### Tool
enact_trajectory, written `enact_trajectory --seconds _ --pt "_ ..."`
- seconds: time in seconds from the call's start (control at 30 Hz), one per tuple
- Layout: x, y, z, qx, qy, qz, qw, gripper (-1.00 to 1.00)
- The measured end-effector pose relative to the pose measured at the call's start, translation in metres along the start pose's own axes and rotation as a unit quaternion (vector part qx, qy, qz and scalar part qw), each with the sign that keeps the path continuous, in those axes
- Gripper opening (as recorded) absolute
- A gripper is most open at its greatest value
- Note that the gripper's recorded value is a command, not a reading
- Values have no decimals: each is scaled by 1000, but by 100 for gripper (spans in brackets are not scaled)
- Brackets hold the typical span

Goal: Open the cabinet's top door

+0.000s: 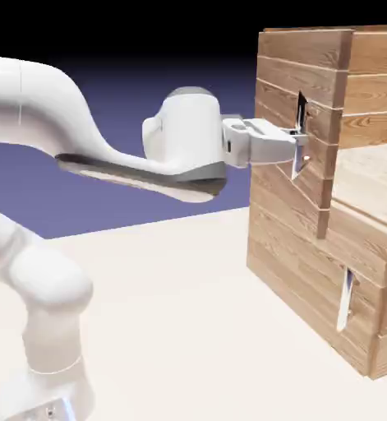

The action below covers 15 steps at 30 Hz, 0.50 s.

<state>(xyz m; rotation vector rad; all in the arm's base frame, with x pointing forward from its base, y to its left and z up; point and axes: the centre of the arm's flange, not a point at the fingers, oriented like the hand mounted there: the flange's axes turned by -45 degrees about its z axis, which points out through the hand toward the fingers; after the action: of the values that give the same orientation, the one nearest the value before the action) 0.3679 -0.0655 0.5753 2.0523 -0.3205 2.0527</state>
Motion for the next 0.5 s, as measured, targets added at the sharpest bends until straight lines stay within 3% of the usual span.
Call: enact_trajectory --seconds 0.5 --pt "0 -29 -75 -77 0 0 997 -100"
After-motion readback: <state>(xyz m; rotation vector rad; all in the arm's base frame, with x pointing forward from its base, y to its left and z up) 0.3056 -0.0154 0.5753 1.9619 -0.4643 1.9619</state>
